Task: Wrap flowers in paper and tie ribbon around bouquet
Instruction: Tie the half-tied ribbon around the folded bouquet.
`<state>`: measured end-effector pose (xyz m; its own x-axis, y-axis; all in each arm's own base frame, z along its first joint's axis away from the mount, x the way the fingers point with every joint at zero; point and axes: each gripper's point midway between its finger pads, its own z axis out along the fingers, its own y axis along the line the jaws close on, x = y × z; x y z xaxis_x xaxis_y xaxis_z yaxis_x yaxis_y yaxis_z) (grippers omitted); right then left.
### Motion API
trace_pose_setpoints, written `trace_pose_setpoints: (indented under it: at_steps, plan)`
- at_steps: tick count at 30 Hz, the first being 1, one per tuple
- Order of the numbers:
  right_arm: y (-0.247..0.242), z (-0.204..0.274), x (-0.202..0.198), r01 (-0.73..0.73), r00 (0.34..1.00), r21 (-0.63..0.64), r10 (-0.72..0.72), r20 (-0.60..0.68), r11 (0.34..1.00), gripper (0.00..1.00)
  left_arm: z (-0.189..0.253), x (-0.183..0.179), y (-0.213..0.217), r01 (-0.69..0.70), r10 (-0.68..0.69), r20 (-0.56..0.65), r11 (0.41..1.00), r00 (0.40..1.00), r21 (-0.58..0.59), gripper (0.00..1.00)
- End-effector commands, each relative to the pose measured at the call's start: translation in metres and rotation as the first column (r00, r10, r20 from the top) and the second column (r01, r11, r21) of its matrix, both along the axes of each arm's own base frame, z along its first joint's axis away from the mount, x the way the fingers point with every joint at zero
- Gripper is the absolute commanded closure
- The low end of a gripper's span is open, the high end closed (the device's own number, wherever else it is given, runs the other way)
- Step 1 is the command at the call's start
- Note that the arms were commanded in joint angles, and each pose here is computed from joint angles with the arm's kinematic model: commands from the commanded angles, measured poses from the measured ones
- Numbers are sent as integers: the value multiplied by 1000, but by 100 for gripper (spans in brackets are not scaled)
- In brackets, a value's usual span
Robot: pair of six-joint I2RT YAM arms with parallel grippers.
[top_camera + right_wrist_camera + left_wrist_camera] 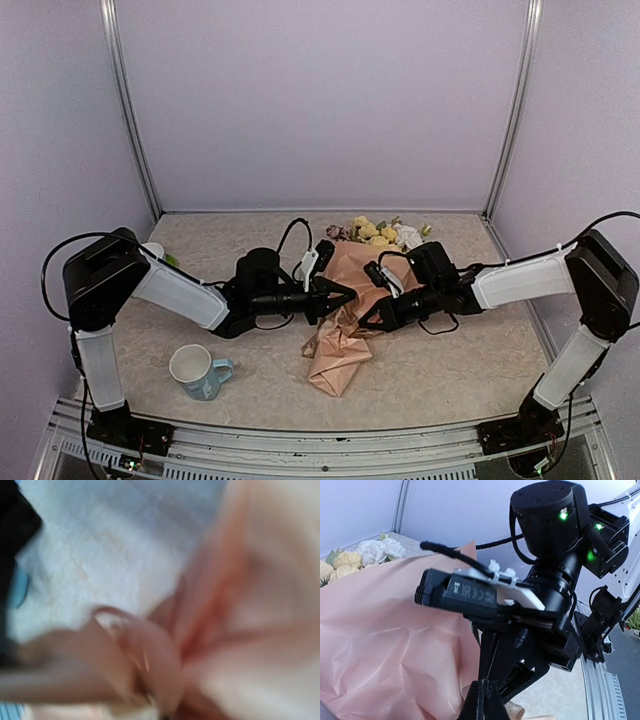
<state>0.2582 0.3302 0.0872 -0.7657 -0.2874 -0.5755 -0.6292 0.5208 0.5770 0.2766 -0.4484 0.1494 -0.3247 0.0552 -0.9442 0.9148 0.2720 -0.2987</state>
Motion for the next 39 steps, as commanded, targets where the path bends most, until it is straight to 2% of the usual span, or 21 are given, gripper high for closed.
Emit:
trace_pose_setpoints:
  at_steps: [1, 6, 10, 15, 17, 19, 25, 29, 36, 39]
  plan:
    - [-7, -9, -14, -3, 1000, -7, 3, -29, 1000, 100, 38, -13, -3, 47, -41, 59, 994, 997, -99, 100]
    - [-9, -16, -17, 2, 999, -20, -2, -46, 1000, 100, 38, -27, -12, 88, -81, 65, 991, 995, -102, 100]
    - [-11, -5, -12, 10, 1000, -20, -10, -16, 1000, 100, 31, -32, -12, 95, -90, 51, 991, 995, -92, 100]
    - [-8, 46, -16, -43, 995, 110, 32, 99, 993, 100, 25, -36, -6, 80, -76, 59, 994, 995, -75, 100]
    - [-6, 64, -20, -84, 987, 160, 60, 151, 984, 91, 25, -34, -4, 71, -66, 68, 995, 995, -66, 100]
    - [-3, 75, -20, -107, 980, 190, 71, 186, 976, 76, 24, -34, -3, 65, -61, 75, 996, 995, -58, 100]
    - [6, 87, -17, -164, 959, 224, 102, 266, 961, 65, 28, -28, 0, 52, -47, 65, 997, 997, -64, 100]
    - [12, 80, -17, -202, 948, 214, 136, 287, 956, 61, 25, -18, 3, 27, -26, 17, 997, 1000, -77, 100]
    - [12, 76, -31, -280, 925, 242, 195, 326, 929, 63, 22, -15, 6, 29, -33, -34, 993, 999, -112, 100]
    - [10, 73, -27, -253, 923, 223, 167, 346, 941, 62, 22, -17, 3, 54, -59, -40, 991, 997, -119, 100]
